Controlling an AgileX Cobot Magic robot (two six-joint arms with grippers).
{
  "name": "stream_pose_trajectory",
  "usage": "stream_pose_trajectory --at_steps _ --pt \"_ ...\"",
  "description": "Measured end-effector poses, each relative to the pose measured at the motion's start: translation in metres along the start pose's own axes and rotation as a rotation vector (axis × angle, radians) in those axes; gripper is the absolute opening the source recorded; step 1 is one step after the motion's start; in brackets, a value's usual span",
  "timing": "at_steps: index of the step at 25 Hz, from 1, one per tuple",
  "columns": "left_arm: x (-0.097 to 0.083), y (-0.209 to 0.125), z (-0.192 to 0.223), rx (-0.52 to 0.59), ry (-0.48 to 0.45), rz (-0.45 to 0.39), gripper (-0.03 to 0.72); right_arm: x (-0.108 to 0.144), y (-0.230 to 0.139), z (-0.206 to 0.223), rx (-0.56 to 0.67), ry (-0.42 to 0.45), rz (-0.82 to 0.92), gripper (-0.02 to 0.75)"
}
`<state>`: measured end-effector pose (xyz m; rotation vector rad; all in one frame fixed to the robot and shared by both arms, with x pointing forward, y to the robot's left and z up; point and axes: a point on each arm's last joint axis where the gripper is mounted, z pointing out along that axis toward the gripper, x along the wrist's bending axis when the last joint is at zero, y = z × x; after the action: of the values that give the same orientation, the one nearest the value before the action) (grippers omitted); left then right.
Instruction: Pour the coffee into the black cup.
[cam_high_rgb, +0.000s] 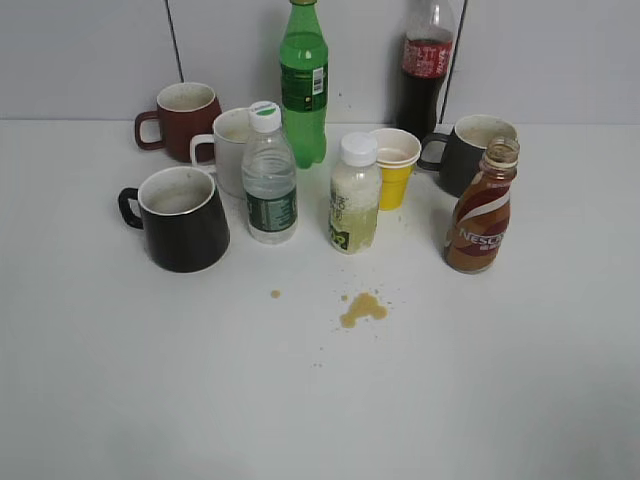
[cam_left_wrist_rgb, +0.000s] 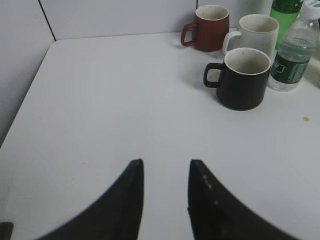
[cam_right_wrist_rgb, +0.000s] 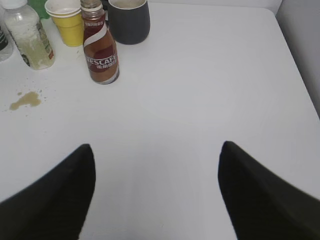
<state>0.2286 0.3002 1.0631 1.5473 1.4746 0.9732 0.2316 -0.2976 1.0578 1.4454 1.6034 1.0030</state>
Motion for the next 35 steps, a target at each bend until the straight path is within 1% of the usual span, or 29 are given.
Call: stream_pose_trajectory --at_steps 35 --pt "0.0 0.0 0.0 0.0 0.0 0.0 0.241 0.0 0.0 0.0 0.0 0.0 0.001 0.573"
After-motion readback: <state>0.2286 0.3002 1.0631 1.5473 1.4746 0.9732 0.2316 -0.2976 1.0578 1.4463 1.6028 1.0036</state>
